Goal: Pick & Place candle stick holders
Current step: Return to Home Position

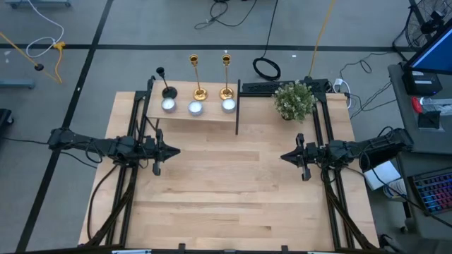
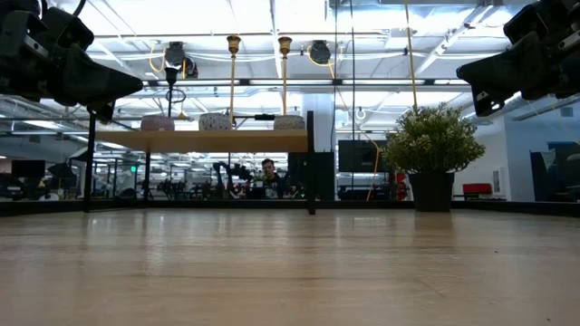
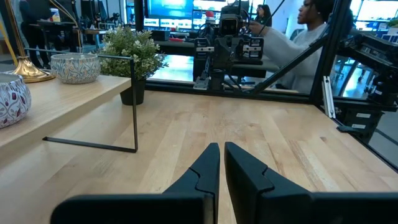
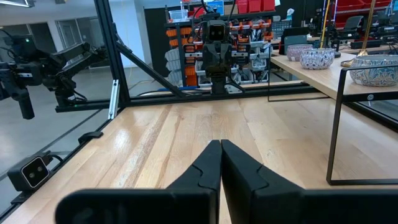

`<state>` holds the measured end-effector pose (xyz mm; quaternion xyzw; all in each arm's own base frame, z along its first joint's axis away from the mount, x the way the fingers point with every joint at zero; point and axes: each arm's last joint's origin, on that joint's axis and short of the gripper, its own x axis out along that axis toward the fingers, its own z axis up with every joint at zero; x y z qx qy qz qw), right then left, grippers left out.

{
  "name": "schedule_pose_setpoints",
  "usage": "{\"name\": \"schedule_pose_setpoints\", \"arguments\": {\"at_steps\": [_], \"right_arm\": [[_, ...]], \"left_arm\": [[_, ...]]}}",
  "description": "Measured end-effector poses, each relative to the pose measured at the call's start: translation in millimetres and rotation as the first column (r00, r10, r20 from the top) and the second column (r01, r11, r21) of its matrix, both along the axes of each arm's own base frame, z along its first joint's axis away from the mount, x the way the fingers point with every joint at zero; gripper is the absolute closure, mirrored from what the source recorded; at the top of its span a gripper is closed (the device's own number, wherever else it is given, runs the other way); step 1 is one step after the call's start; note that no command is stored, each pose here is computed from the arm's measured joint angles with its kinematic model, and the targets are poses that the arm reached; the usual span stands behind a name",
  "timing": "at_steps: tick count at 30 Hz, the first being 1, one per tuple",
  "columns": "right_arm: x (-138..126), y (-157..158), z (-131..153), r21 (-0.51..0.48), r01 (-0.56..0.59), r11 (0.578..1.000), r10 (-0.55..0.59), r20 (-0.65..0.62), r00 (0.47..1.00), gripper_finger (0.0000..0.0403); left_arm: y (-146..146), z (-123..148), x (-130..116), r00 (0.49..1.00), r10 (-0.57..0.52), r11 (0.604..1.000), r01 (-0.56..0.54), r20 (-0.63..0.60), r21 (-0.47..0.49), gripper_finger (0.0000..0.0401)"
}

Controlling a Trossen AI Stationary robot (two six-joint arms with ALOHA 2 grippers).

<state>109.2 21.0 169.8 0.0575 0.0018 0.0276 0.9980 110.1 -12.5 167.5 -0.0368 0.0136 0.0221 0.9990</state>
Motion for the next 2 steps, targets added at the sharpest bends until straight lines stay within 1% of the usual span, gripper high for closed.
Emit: {"name": "schedule_pose_setpoints", "arguments": {"at_steps": [2], "right_arm": [[0.0, 0.0, -0.1, 0.000, 0.000, 1.000, 0.000, 0.000, 1.000, 0.0398]], "left_arm": [[0.0, 0.0, 0.0, 1.000, 0.000, 1.000, 0.000, 0.000, 0.000, 0.0370]]}}
